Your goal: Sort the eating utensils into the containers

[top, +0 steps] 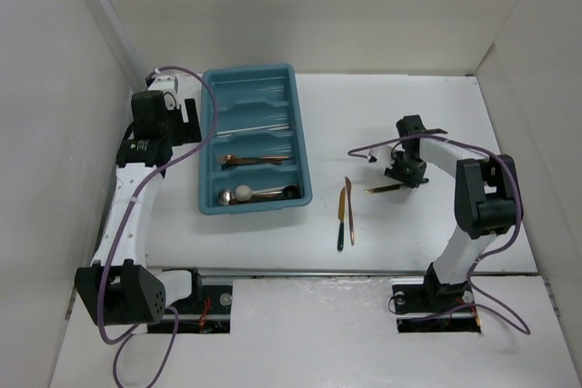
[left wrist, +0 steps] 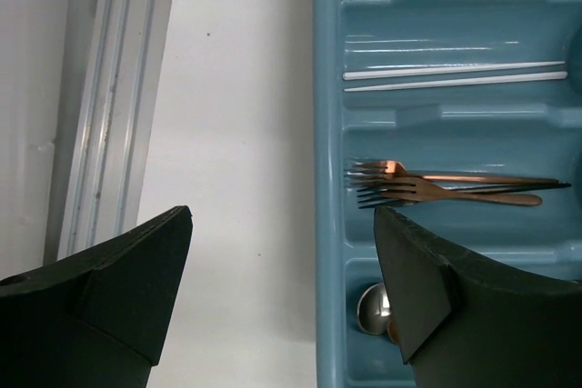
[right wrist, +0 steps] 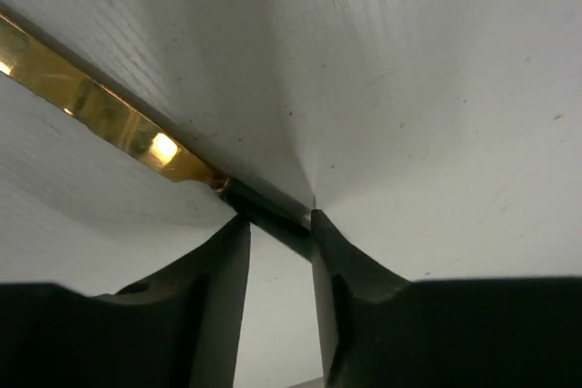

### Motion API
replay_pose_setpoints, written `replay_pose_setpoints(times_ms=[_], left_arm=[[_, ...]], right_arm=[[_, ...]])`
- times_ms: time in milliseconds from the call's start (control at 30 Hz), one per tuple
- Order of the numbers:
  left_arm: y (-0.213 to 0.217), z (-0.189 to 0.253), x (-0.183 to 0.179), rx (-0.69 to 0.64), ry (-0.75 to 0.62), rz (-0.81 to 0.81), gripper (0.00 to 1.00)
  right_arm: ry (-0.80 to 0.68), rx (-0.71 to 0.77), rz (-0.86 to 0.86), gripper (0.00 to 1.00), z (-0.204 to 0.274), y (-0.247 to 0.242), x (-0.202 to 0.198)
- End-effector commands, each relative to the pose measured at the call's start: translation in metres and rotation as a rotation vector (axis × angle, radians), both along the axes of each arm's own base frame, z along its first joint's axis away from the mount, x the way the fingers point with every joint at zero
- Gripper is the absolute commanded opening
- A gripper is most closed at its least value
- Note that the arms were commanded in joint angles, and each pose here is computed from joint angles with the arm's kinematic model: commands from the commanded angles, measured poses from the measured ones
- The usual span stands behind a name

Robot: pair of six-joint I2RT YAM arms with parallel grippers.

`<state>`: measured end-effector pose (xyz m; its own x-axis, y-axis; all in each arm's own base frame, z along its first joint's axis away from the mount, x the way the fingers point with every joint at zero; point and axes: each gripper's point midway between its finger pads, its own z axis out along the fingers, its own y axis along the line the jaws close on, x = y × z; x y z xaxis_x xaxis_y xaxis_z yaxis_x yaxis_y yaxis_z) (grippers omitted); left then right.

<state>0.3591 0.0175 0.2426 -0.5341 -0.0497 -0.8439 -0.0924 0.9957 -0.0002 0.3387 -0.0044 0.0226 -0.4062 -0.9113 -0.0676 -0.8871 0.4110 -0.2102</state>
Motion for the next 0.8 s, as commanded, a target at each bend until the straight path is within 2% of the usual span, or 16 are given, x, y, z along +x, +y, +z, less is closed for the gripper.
replay_pose_setpoints(times_ms=[0, 100, 133, 233, 367, 567, 600, 700, 733, 767], left_arm=[[0.007, 0.017, -0.002, 0.045, -0.068, 0.019, 0.78], [0.01, 0.017, -0.002, 0.068, -0.066, 0.018, 0.78], [0.011, 0.022, -0.002, 0.073, -0.084, 0.026, 0.78], [0.015, 0.018, -0.004, 0.098, -0.072, 0.034, 0.78], [0.017, 0.022, -0.005, 0.111, -0.08, 0.038, 0.8], [0.017, 0.013, -0.007, 0.085, -0.077, 0.043, 0.8], [0.018, 0.009, -0.008, 0.066, -0.069, 0.052, 0.8], [0.014, -0.009, -0.013, 0.016, -0.027, 0.05, 0.8], [0.014, -0.012, -0.016, -0.011, -0.014, 0.06, 0.8], [0.01, -0.022, -0.02, -0.031, 0.015, 0.056, 0.8]], right_arm=[[0.027, 0.048, 0.031, 0.36, -0.01, 0.01, -0.005], [0.139, 0.119, 0.108, 0.06, -0.018, 0.024, -0.015], [0.142, 0.139, 0.122, 0.0, -0.02, 0.032, -0.014], [0.138, 0.135, 0.083, 0.0, -0.022, 0.036, -0.008], [0.009, 0.151, 0.043, 0.0, 0.004, 0.043, 0.02], [-0.271, 0.299, -0.013, 0.0, 0.1, 0.065, 0.078], [-0.367, 0.325, 0.018, 0.0, 0.131, 0.081, 0.097], [-0.479, 0.384, 0.033, 0.0, 0.172, 0.111, 0.125], [-0.57, 0.442, 0.071, 0.0, 0.21, 0.135, 0.143], [-0.581, 0.485, 0.061, 0.0, 0.214, 0.151, 0.153]])
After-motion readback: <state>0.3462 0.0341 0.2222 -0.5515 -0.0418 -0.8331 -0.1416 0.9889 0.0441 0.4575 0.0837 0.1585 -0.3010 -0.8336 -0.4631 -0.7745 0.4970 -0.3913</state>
